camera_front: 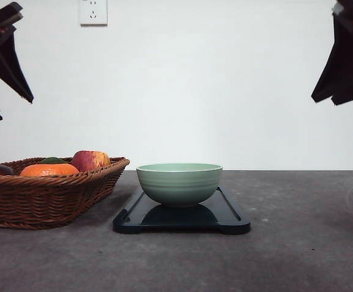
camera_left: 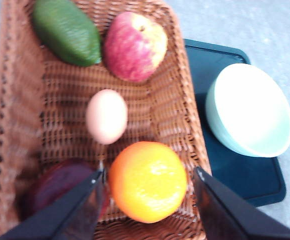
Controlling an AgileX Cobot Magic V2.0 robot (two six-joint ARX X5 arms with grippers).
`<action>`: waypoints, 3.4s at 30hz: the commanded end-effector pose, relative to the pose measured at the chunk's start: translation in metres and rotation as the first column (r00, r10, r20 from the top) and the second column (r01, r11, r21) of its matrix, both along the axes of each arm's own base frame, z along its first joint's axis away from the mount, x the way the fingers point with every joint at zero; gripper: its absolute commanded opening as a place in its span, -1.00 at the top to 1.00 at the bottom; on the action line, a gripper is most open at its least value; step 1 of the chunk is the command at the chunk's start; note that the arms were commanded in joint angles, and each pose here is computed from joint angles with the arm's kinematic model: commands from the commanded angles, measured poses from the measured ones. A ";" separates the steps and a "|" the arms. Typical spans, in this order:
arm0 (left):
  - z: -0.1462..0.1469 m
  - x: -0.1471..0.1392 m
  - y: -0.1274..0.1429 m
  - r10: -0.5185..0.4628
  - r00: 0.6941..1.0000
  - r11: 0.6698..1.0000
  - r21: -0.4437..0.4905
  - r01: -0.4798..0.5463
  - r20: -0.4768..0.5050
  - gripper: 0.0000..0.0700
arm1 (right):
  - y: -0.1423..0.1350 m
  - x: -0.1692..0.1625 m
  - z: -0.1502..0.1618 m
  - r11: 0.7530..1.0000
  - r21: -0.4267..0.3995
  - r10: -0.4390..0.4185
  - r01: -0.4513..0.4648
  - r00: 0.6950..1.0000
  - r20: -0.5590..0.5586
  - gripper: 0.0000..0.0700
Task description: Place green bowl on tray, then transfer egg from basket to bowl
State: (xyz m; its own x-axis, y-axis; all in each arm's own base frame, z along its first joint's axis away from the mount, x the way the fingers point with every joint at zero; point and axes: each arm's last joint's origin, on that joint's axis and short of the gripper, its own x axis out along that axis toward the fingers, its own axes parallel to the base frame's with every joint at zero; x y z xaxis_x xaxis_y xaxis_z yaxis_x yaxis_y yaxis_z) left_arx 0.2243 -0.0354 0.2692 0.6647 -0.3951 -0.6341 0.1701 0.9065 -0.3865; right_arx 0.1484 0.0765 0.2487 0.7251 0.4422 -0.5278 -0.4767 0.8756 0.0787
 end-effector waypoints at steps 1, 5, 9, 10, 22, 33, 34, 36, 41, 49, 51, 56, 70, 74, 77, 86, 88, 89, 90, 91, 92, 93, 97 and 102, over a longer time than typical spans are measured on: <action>0.007 0.007 -0.003 -0.014 1.000 1.000 0.002 0.014 0.022 -0.04 | 0.001 0.000 0.002 1.000 -0.004 0.000 0.000 1.000 0.020 0.35; 0.011 0.020 -0.007 -0.046 0.999 0.998 0.037 0.046 0.014 -0.04 | 0.000 0.000 0.003 1.000 -0.006 -0.008 0.008 1.000 0.027 0.35; 0.018 0.041 -0.015 -0.078 0.996 0.988 0.129 0.083 -0.041 -0.04 | 0.000 0.000 0.003 1.000 -0.006 -0.008 0.008 1.000 0.027 0.35; 0.019 0.047 -0.018 -0.085 0.994 0.983 0.160 0.094 -0.062 -0.04 | 0.000 0.000 0.003 1.000 -0.006 -0.008 0.008 1.000 0.027 0.35; 0.002 0.118 -0.047 -0.084 0.968 0.941 0.301 0.156 -0.238 -0.04 | 0.000 0.000 0.003 1.000 -0.004 -0.008 0.008 0.999 0.032 0.35; -0.041 0.139 -0.051 -0.060 0.942 0.919 0.350 0.182 -0.331 -0.04 | 0.002 0.004 0.011 0.999 0.033 -0.009 0.005 0.994 0.110 0.35; -0.044 0.140 -0.052 -0.060 0.940 0.919 0.350 0.183 -0.335 -0.04 | 0.002 0.004 0.011 0.999 0.035 -0.009 0.005 0.994 0.113 0.35; -0.049 0.142 -0.052 -0.059 0.937 0.918 0.350 0.186 -0.343 -0.04 | 0.002 0.004 0.011 0.999 0.036 -0.009 0.005 0.993 0.116 0.35; -0.062 0.147 -0.053 -0.056 0.925 0.915 0.351 0.198 -0.376 -0.04 | 0.002 0.004 0.011 0.999 0.036 -0.009 0.005 0.993 0.116 0.35; -0.067 0.148 -0.054 -0.056 0.922 0.915 0.351 0.201 -0.382 0.01 | 0.002 0.004 0.011 0.999 0.036 -0.009 0.005 0.993 0.116 0.35; -0.067 0.148 -0.054 -0.055 0.922 0.915 0.351 0.201 -0.383 0.04 | 0.002 0.004 0.011 0.999 0.036 -0.010 0.005 0.993 0.116 0.35; -0.067 0.148 -0.054 -0.055 0.921 0.914 0.351 0.202 -0.386 0.36 | 0.002 0.004 0.011 0.999 0.036 -0.009 0.005 0.993 0.116 0.35; -0.056 0.145 -0.053 -0.055 0.928 0.917 0.350 0.192 -0.368 0.39 | 0.002 0.004 0.011 0.999 0.036 -0.009 0.005 0.993 0.116 0.35; -0.040 0.138 -0.051 -0.056 0.936 0.919 0.349 0.185 -0.348 0.39 | 0.002 0.004 0.011 0.999 0.036 -0.009 0.005 0.993 0.116 0.35; -0.024 0.132 -0.050 -0.060 0.950 0.922 0.347 0.170 -0.305 0.39 | 0.002 0.004 0.011 0.999 0.036 -0.009 0.005 0.993 0.116 0.35; 0.021 0.110 -0.057 -0.196 0.966 0.950 0.212 0.231 -0.170 0.39 | 0.002 0.004 0.011 0.999 0.036 -0.009 0.005 0.993 0.116 0.35; 0.026 0.108 -0.065 -0.251 0.958 0.950 0.156 0.272 -0.139 0.39 | 0.002 0.004 0.011 0.999 0.036 -0.009 0.005 0.993 0.116 0.35; 0.027 0.108 -0.070 -0.269 0.955 0.949 0.135 0.285 -0.125 0.39 | 0.002 0.004 0.011 0.999 0.036 -0.009 0.005 0.993 0.116 0.35; 0.028 0.108 -0.074 -0.283 0.953 0.947 0.124 0.295 -0.110 0.39 | 0.002 0.004 0.011 0.999 0.036 -0.009 0.005 0.993 0.116 0.35; 0.029 0.107 -0.079 -0.293 0.951 0.945 0.121 0.303 -0.095 0.39 | 0.002 0.004 0.011 0.999 0.036 -0.009 0.005 0.993 0.116 0.35; 0.030 0.107 -0.085 -0.307 0.949 0.942 0.120 0.315 -0.076 0.38 | 0.002 0.004 0.011 0.999 0.036 -0.009 0.005 0.993 0.116 0.35; 0.031 0.106 -0.091 -0.326 0.944 0.936 0.123 0.330 -0.053 0.38 | 0.002 0.004 0.011 0.999 0.037 -0.009 0.005 0.993 0.115 0.35; 0.036 0.103 -0.116 -0.386 0.921 0.913 0.159 0.375 0.042 0.38 | 0.002 0.004 0.011 0.999 0.037 -0.009 0.005 0.993 0.115 0.35; 0.038 0.096 -0.144 -0.450 0.885 0.880 0.225 0.418 0.120 0.38 | 0.002 0.004 0.011 0.999 0.037 -0.009 0.005 0.993 0.115 0.35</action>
